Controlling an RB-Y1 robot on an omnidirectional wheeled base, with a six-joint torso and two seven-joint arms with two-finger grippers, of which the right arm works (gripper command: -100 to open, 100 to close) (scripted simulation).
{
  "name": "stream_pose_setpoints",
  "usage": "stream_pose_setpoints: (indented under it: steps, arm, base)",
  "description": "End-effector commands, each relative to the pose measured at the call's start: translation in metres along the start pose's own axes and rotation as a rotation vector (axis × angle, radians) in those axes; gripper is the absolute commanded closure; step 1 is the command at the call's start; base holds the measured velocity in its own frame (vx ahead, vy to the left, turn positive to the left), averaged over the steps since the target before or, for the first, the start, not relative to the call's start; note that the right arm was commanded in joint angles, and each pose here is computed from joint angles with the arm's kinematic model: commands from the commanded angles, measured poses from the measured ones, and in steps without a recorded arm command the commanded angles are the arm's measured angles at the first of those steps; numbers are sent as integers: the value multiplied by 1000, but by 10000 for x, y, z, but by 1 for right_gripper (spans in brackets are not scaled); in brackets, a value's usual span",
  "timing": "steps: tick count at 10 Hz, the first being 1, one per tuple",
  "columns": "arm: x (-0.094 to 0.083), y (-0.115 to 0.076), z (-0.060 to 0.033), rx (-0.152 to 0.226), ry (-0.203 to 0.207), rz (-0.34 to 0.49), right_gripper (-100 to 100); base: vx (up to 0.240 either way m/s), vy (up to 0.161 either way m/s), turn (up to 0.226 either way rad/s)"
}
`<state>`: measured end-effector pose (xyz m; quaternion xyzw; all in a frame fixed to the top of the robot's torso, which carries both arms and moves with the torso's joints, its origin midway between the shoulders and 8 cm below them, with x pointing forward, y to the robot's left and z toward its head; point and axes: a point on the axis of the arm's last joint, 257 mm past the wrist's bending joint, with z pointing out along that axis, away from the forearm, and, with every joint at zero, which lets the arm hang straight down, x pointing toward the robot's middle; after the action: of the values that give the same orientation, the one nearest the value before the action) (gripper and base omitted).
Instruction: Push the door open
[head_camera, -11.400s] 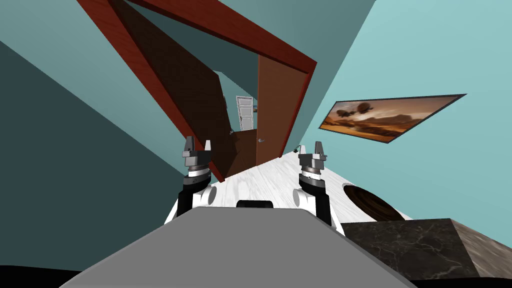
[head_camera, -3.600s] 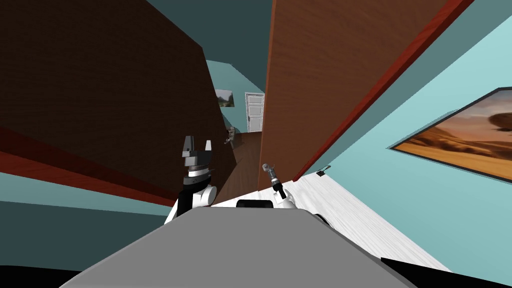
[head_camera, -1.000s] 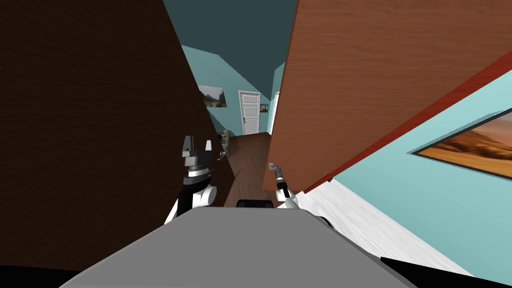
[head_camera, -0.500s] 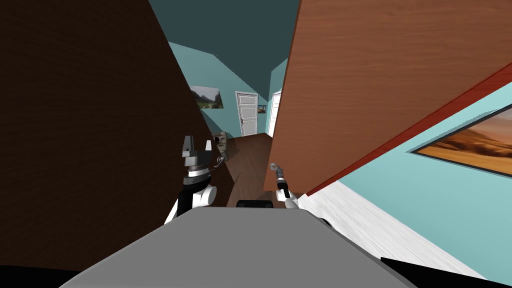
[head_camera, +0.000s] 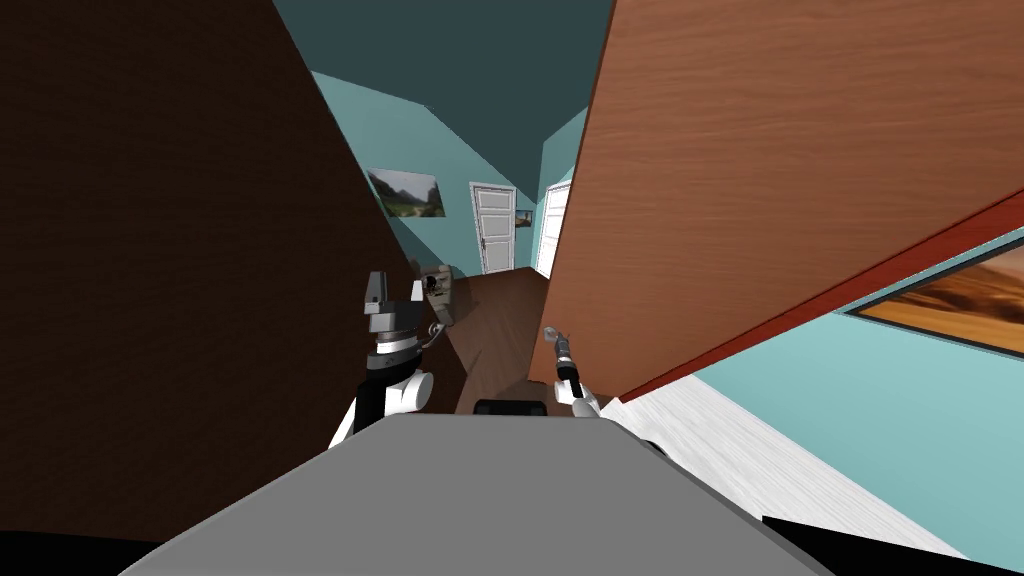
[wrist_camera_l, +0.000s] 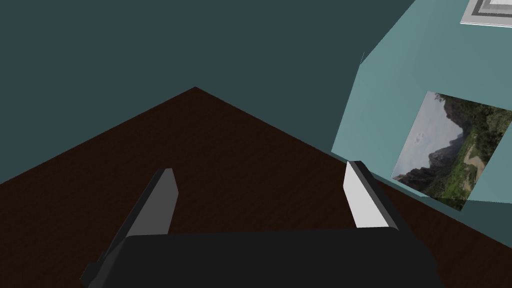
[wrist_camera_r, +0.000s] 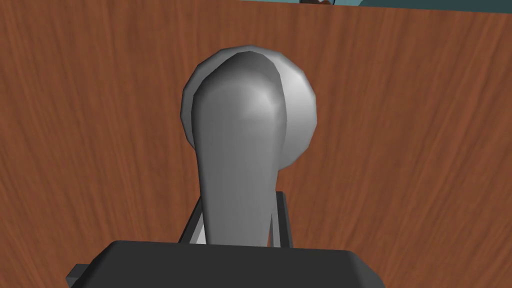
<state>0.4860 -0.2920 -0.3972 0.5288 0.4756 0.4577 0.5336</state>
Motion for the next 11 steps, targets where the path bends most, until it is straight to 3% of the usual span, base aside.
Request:
stream_pose_setpoints:
  steps: [1,4,6,8,9,11]
  arm:
    - [-224,114,86,-26,-37,-24,100]
    - [-349,137,94,-30,-64,-35,100]
    - [-519,167,96,-36,-107,-46,100]
    - [-519,167,96,-36,-107,-46,100]
    - [-613,180,91,-39,-137,-50,100]
    - [-670,185,82,-40,-159,-50,100]
  base:
    - [209,-9,-79]
    - [186,-23,-58]
    - [241,10,-75]
    - [116,-11,-17]
    - [149,-6,-107]
    - [182,15,-37]
